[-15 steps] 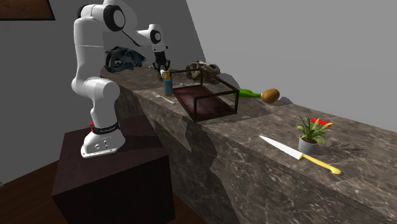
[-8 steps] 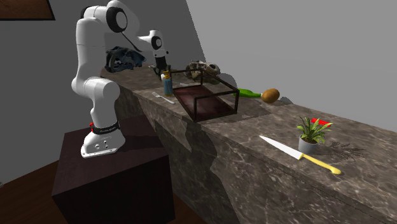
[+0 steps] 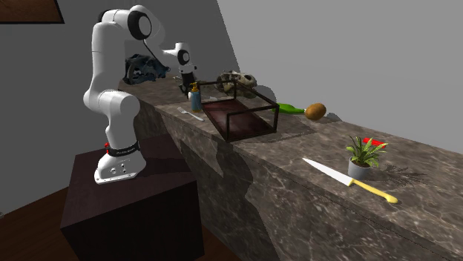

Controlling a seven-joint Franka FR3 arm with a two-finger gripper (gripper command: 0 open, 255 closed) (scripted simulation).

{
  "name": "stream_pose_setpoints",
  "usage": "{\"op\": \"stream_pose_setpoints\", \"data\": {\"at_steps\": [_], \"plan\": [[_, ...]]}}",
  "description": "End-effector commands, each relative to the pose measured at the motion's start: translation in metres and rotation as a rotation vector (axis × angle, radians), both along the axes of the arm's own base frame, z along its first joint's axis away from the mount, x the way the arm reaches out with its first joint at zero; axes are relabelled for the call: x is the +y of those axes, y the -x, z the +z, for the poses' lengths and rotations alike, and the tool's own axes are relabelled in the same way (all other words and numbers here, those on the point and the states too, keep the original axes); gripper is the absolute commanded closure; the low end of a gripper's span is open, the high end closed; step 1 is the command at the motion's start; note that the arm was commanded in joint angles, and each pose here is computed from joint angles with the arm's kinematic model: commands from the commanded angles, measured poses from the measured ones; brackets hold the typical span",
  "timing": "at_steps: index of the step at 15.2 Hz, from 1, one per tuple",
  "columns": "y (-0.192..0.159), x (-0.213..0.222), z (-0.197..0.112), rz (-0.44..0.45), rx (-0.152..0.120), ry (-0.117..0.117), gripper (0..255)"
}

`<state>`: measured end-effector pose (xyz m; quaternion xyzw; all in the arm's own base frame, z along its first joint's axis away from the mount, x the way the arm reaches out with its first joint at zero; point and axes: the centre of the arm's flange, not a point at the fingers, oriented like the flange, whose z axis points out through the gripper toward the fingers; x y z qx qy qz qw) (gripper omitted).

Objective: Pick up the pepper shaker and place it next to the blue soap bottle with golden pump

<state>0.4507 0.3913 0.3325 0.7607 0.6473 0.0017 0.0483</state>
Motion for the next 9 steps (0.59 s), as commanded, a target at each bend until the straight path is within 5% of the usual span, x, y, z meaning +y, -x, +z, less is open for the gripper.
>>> {"op": "stream_pose_setpoints", "data": {"at_steps": [1, 7, 8, 9], "plan": [[-0.0012, -0.0009, -0.0057, 0.0, 0.0, -0.001, 255], [-0.0012, -0.0008, -0.0058, 0.0, 0.0, -0.001, 255], [-0.0012, -0.0009, -0.0058, 0.0, 0.0, -0.001, 0], [-0.0012, -0.0009, -0.0058, 0.0, 0.0, -0.001, 0]]}}
